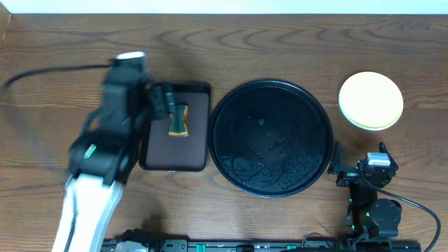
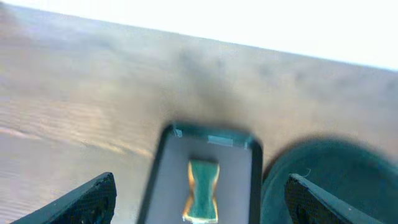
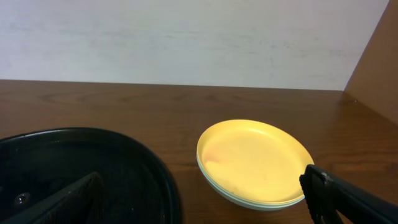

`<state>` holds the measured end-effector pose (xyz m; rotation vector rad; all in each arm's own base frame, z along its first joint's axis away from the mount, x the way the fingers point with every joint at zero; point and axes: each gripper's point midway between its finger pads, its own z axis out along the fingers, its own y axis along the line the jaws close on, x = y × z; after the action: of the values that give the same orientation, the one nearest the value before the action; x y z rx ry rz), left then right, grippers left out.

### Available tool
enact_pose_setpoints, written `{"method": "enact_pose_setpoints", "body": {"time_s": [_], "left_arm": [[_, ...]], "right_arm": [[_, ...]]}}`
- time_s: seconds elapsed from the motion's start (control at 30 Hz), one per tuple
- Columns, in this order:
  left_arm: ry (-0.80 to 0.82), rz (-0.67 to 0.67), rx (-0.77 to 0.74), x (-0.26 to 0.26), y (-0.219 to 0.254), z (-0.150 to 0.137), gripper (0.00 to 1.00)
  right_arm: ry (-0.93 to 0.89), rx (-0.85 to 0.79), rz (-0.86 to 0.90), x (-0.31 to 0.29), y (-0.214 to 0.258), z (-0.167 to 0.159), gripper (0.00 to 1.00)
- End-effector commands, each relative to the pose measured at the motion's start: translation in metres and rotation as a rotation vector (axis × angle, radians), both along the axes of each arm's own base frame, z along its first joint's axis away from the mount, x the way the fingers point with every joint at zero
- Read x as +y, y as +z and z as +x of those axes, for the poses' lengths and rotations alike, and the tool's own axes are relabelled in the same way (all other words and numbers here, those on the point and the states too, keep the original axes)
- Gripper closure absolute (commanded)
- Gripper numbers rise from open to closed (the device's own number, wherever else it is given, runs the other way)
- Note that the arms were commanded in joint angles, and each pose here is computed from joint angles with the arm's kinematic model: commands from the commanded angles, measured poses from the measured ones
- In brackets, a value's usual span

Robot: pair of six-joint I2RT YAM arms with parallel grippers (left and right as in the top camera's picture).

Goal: Clean dirty plates on tray and stack at the side

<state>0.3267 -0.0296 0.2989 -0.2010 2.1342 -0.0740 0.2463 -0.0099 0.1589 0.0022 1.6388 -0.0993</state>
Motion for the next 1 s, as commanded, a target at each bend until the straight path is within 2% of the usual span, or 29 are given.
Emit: {"method": "enact_pose_setpoints", "body": {"time_s": [0.0, 0.2, 0.43, 0.57, 0.7, 0.83, 0.97], "left_arm": [[0.063, 0.002, -0.115, 0.023, 0.031, -0.027, 0.13], [0.16, -0.011, -0.264, 0.055, 0.035, -0.092, 0.13], [0.227, -0.013, -0.394, 0.07, -0.003, -0.136, 0.13], [0.225, -0.043, -0.572, 0.069, -0.003, -0.139, 0.13], [0.228, -0.13, -0.77, 0.068, 0.012, -0.133, 0.13], [0.16, -0.2, -0.94, 0.057, 0.027, -0.124, 0.13], [0.117, -0.219, -1.005, 0.051, 0.018, -0.117, 0.13]], "right_arm": [[-0.023, -0.004, 0.015, -0.004, 0.0, -0.001, 0.01], [-0.023, -0.004, 0.015, -0.004, 0.0, -0.001, 0.01], [-0.023, -0.004, 0.015, -0.004, 0.0, -0.001, 0.01], [-0.023, -0.004, 0.015, -0.004, 0.0, -0.001, 0.01], [-0.023, -0.004, 0.015, -0.004, 0.0, -0.001, 0.01], [-0.023, -0.004, 0.015, -0.004, 0.0, -0.001, 0.01], [-0.023, -0.004, 0.015, -0.004, 0.0, -0.001, 0.01]]}}
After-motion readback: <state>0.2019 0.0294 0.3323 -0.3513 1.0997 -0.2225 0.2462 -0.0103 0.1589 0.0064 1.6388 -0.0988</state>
